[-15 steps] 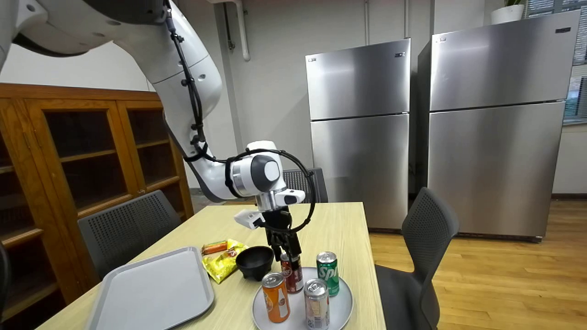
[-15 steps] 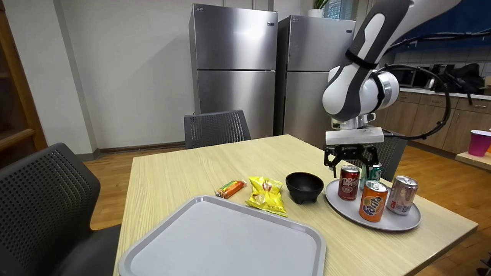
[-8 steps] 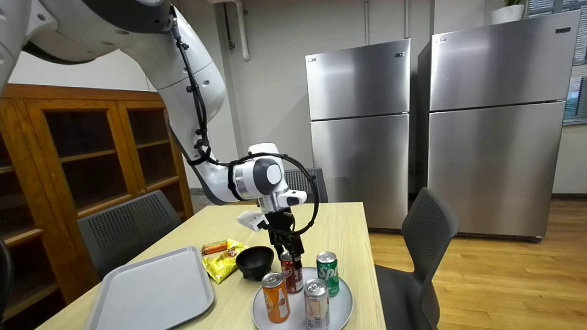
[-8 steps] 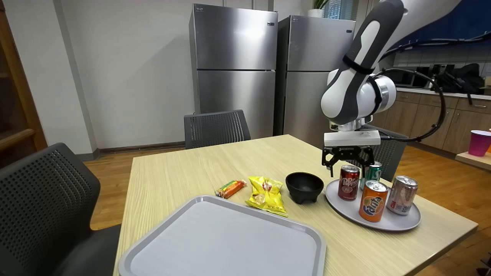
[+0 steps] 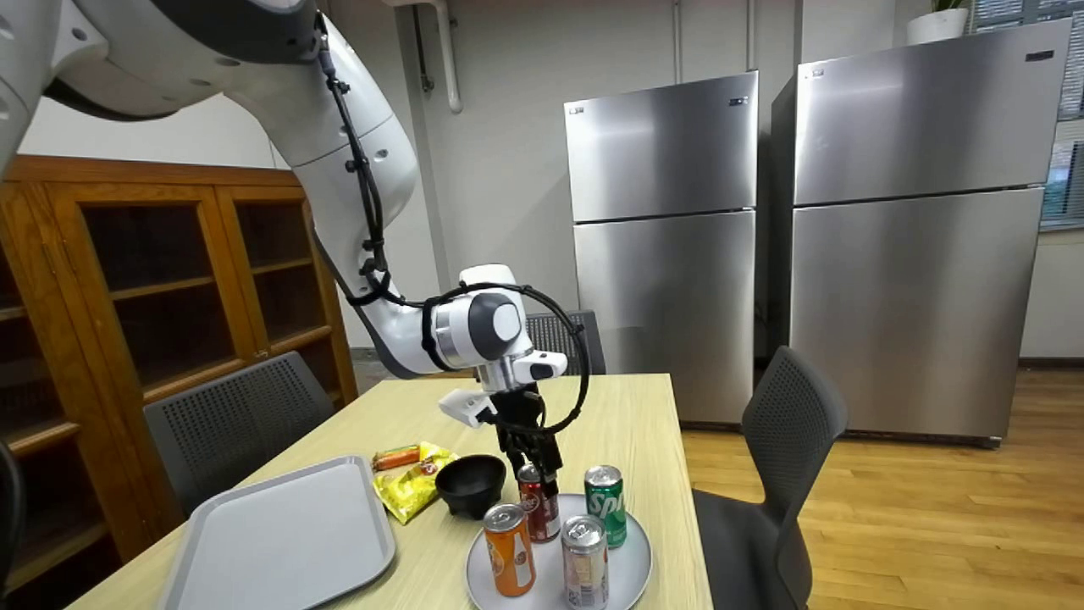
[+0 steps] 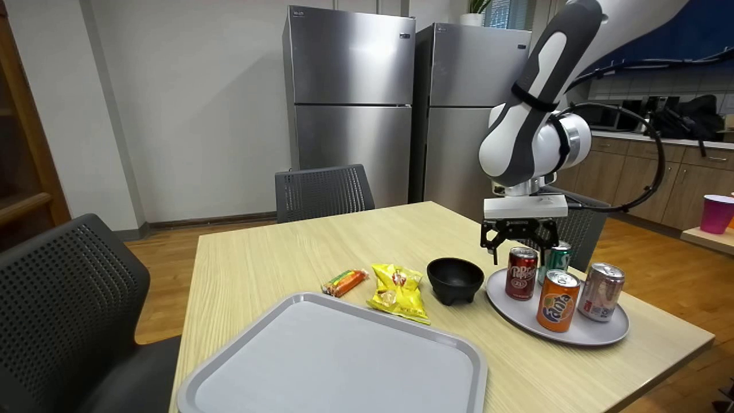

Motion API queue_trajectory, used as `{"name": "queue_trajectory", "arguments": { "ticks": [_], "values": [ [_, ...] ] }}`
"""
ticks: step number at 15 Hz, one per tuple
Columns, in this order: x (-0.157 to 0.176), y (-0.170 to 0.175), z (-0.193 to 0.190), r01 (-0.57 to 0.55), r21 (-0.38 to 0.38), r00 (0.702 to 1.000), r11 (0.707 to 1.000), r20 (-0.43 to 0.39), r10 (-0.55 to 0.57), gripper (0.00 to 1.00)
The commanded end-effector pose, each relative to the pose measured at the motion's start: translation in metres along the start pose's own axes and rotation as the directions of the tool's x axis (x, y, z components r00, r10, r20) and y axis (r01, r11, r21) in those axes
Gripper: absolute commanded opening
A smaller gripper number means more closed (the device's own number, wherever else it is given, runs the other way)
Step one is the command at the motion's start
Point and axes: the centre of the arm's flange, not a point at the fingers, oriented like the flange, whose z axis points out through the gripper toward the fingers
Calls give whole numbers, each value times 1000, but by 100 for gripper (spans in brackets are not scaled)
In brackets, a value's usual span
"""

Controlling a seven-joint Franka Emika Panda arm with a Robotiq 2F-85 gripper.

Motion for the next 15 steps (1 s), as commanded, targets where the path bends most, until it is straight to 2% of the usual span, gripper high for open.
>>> {"name": "queue_trajectory", "arguments": {
  "ticks": [1, 6, 7, 8, 10, 13, 15],
  "values": [
    [3, 2, -2, 2, 7, 1000, 1000, -8, -2, 100],
    [2, 3, -1, 7, 8, 1000, 1000, -8, -7, 100],
    [0, 3, -1, 16, 8, 1000, 1000, -14, -16, 93],
    [-1, 3, -1, 18, 8, 1000, 1000, -17, -18, 74],
    [0, 2, 0, 19, 11, 1000, 1000, -18, -19, 67],
    [0, 2, 1, 16, 12, 1000, 1000, -19, -16, 44],
    [0, 2, 1, 17, 15, 1000, 1000, -21, -17, 40]
  ]
}}
